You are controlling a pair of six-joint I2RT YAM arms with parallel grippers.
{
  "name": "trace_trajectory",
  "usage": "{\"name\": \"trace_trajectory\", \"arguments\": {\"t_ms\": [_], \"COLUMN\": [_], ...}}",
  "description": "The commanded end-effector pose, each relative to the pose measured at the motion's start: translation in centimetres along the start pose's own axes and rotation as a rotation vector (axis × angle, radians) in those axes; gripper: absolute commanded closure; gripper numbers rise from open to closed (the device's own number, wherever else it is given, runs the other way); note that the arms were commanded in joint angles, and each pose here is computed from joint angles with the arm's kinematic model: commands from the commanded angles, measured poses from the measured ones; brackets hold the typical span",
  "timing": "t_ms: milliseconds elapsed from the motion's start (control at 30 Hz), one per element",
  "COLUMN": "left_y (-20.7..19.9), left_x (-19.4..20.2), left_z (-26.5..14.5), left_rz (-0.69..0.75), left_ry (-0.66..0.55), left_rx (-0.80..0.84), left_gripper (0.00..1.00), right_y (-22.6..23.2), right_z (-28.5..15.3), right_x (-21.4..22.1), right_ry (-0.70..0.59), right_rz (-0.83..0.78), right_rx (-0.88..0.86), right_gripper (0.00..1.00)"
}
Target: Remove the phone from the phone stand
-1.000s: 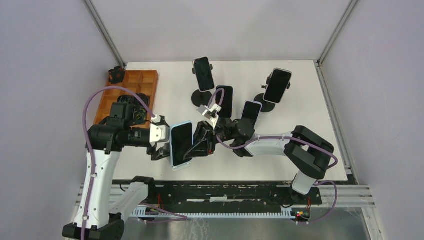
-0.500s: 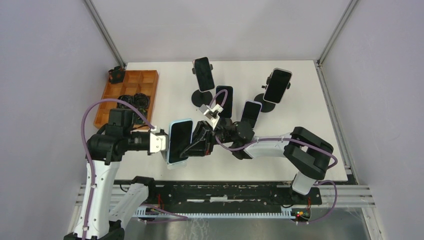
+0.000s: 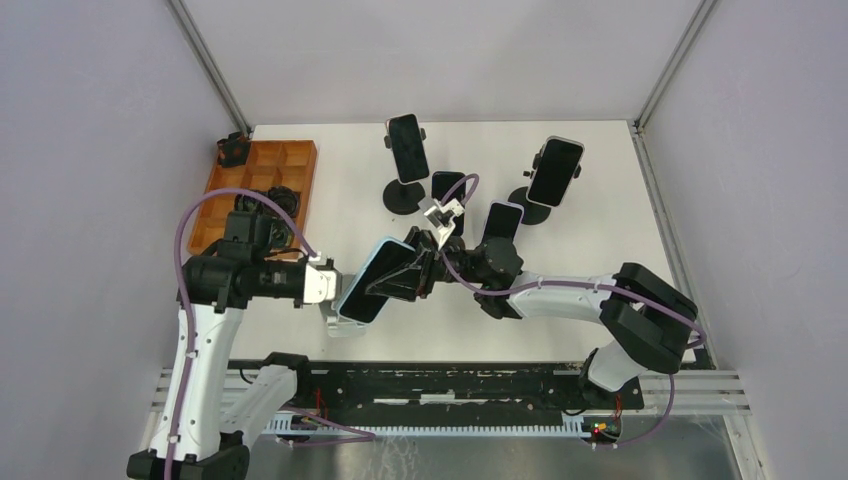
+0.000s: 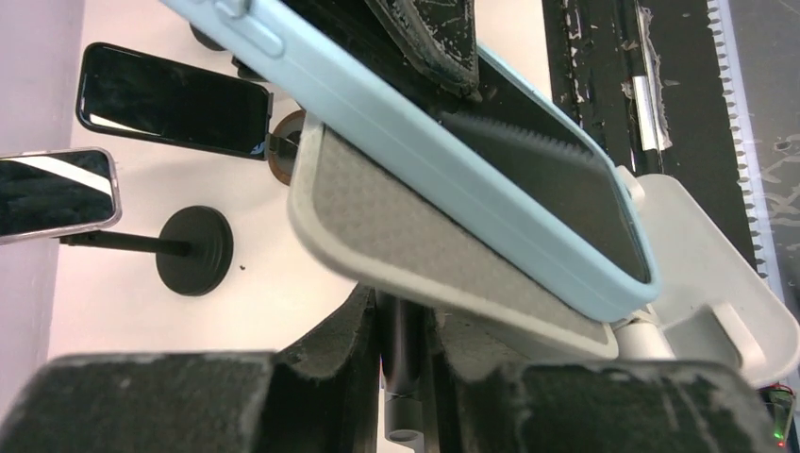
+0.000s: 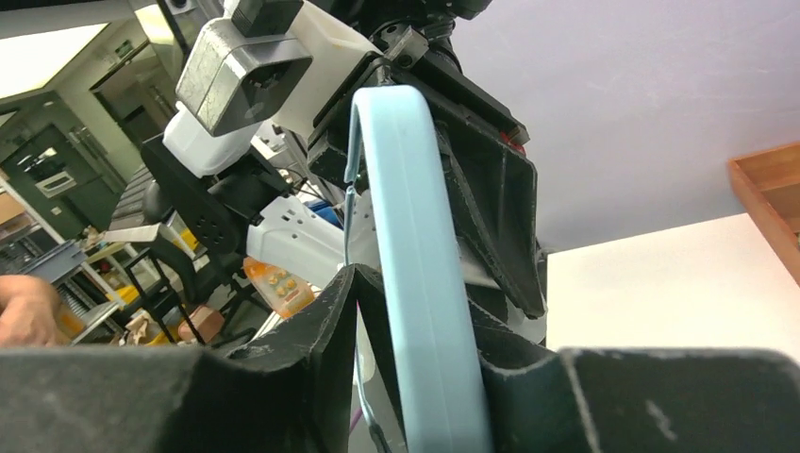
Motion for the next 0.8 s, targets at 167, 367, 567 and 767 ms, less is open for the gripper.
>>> {"name": "trace_trajectory", "arguments": {"t_ms": [167,367,567,767], "left_y": [0.3,0.7,1.4,2.4], "left_x": [-0.8,0.2,1.0,1.2], "left_z": [0.0,0.4,0.5,0.1], "left_rz": [0.042,0.025,0.035,0.065], "left_ry": [-0.049,-0.024,0.016,0.064], "left_rx": [0.022,0.016,0.001,-0.052], "left_gripper": [0.98,0.98,0.98,0.98], "right_y": [0.8,2.0,2.6,1.4], "right_z": [-0.4,-3.0,-5.7,-7.3], "right_x": [-2.9,-4.6,-5.1,-3.3], "right_ry": [-0.115,-0.167,-0.133,0.019], "right_rz": [-0.077,-0.116,-0.124,-0.089], "right_rx": [0.052,0.088,0.132,0.276], "right_gripper": [0.83,0.84,0.84,0.97]}}
Point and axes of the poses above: each gripper's point midway between its finger pads, its own z axis out along the fingers, its own y axis along the line the jaws close on, x = y × z, the point moved 8 cm from there along -z, back along the fingers, and after that the axes turned 5 degrees about z, right-handed, at the moved point
